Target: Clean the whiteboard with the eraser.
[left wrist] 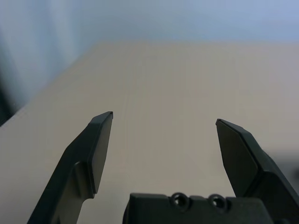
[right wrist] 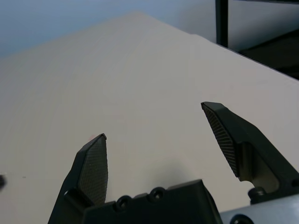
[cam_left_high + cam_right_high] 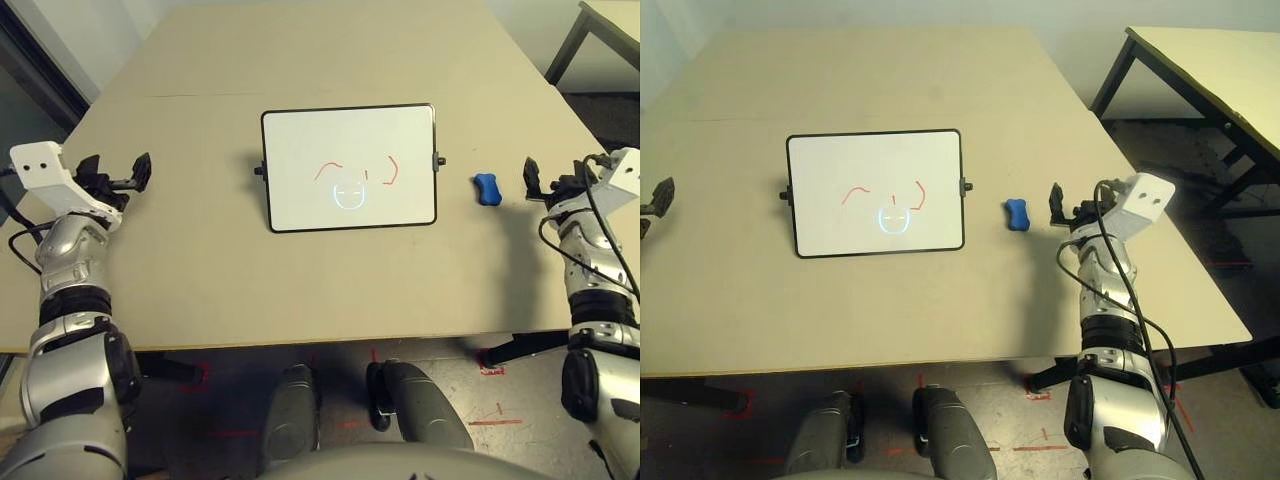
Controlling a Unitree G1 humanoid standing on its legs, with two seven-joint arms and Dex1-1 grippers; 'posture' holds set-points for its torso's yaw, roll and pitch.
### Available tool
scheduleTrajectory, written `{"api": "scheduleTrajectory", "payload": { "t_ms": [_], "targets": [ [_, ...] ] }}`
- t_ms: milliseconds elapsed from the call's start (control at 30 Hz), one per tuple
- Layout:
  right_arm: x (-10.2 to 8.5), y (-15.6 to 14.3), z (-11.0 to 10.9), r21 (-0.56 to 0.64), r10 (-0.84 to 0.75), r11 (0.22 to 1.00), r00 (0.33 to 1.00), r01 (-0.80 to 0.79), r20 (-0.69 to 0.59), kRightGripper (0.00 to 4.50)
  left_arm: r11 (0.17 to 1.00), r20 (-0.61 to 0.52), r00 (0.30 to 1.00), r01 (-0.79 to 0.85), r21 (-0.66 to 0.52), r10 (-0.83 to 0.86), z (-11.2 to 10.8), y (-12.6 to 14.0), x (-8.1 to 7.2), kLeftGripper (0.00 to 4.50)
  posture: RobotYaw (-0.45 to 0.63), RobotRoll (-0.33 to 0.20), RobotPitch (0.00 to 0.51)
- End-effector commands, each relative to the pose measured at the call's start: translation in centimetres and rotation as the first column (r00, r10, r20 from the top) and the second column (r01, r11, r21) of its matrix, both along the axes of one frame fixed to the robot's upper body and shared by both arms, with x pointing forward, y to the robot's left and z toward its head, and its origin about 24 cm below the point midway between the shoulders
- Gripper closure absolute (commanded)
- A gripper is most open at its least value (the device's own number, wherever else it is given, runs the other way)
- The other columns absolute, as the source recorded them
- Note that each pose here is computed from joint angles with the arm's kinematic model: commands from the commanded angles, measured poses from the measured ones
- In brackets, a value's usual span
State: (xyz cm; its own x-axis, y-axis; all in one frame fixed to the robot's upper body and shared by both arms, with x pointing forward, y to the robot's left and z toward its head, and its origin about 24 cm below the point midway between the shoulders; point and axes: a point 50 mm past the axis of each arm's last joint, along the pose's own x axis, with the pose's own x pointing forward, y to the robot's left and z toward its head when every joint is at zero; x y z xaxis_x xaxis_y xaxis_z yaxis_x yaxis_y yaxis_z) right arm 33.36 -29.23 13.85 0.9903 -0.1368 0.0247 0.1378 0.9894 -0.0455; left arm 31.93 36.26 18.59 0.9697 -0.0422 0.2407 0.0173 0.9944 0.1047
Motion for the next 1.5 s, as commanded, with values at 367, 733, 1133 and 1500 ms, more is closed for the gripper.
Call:
{"api": "scheduleTrajectory", "payload": {
  "t_ms": [367,733,1133,1500],
  "targets": [
    [0.3,5.2,-0.4,0.049,0.144,0.99,0.929,-0.135,-0.34,0.01,0.838,-0.178,0.842,0.532,0.119,-0.509,4.7,-11.0,-1.1,0.0,-0.11,0.0,0.086],
    [1.6,6.4,-1.6,0.034,0.152,0.988,0.916,-0.15,-0.37,0.01,0.749,-0.233,0.749,0.654,0.105,-0.621,3.5,-15.4,-1.2,0.0,-0.09,0.0,0.104],
    [1.2,6.7,-2.9,0.052,0.116,0.993,0.928,-0.104,-0.355,0.38,0.758,-0.24,0.751,0.647,0.085,-0.615,3.1,-15.4,-1.1,0.0,-0.08,0.0,0.119],
    [0.2,5.9,-4.5,0.073,0.07,0.996,0.925,-0.046,-0.374,3.92,0.764,-0.239,0.755,0.641,0.077,-0.61,3.1,-15.3,-1.1,0.0,-0.08,0.0,0.123]
  ]
}}
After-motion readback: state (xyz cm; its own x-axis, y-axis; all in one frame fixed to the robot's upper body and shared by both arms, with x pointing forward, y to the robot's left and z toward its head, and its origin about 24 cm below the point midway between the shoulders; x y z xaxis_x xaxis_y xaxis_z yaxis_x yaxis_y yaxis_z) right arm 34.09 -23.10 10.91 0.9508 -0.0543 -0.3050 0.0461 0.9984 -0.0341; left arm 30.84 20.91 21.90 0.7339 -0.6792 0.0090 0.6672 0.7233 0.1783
